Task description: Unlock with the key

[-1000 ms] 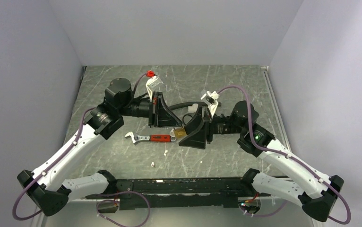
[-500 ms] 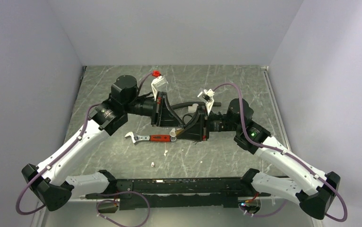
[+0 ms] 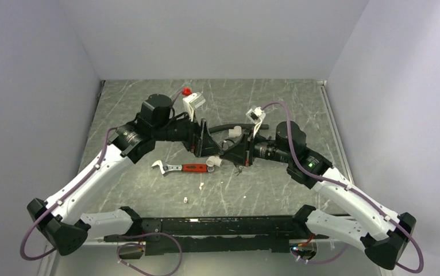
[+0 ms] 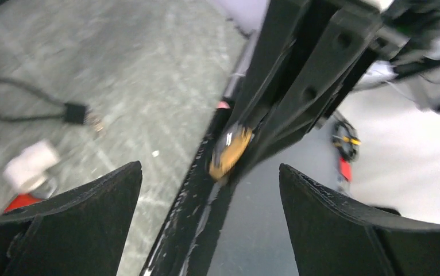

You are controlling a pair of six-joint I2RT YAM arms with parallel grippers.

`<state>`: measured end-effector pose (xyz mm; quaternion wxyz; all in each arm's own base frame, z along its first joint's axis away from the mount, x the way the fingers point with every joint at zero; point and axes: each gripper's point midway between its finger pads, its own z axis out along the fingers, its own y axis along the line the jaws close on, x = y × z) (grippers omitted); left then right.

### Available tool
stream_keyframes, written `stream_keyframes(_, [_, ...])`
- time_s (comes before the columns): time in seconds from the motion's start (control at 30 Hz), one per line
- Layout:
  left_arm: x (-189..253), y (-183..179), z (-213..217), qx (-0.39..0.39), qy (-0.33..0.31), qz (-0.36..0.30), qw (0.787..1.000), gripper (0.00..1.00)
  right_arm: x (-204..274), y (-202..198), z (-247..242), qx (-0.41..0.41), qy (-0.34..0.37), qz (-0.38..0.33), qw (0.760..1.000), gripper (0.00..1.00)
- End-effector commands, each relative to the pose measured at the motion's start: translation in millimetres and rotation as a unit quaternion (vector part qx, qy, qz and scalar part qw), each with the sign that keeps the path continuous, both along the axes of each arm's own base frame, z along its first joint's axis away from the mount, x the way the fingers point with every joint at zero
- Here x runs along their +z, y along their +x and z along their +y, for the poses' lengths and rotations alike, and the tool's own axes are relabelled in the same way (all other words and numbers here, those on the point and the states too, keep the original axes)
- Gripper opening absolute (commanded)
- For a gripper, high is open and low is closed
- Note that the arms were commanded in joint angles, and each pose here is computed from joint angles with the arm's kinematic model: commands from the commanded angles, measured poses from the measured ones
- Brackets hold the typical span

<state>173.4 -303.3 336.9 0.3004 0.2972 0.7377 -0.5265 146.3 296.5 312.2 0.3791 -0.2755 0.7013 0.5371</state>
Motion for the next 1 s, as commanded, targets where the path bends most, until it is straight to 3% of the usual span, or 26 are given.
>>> stream_keyframes(0.0, [-49.5,23.0,49.3,0.155,0.120,0.001,0.981,0.93,-29.9,60.3,-39.5,-0.187,-0.059,-0.006,0.981,0.00])
stream_keyframes(0.1, [-87.4,28.9,79.5,0.229,0.190,0.025,0.954,0.88,-65.2,79.2,-53.8,-0.246,-0.097,0.008,0.964,0.00])
stream_keyframes(0.27, [-152.7,26.1,119.4,0.309,0.299,0.088,0.899,0.78,-148.8,76.6,-35.2,-0.215,-0.142,0.103,0.961,0.00])
stream_keyframes(0.43, [-201.4,4.3,136.6,0.333,0.364,0.135,0.860,0.65,-213.2,86.5,-48.2,-0.256,-0.251,0.168,0.918,0.00])
stream_keyframes(0.5, [-213.6,-8.3,134.9,0.345,0.391,0.152,0.840,0.61,-222.3,87.7,-47.4,-0.253,-0.264,0.173,0.914,0.00])
stream_keyframes(0.6, [-233.7,-29.1,135.7,0.379,0.457,0.155,0.790,0.58,-221.8,89.1,-42.7,-0.249,-0.254,0.173,0.918,0.00])
stream_keyframes(0.83, [-290.5,-55.1,115.6,0.385,0.530,0.158,0.740,0.49,-214.3,88.9,-37.9,-0.240,-0.241,0.169,0.925,0.00])
stream_keyframes(0.97, [-310.6,-63.1,108.4,0.377,0.550,0.157,0.728,0.47,-214.6,85.9,-41.1,-0.241,-0.240,0.168,0.925,0.00])
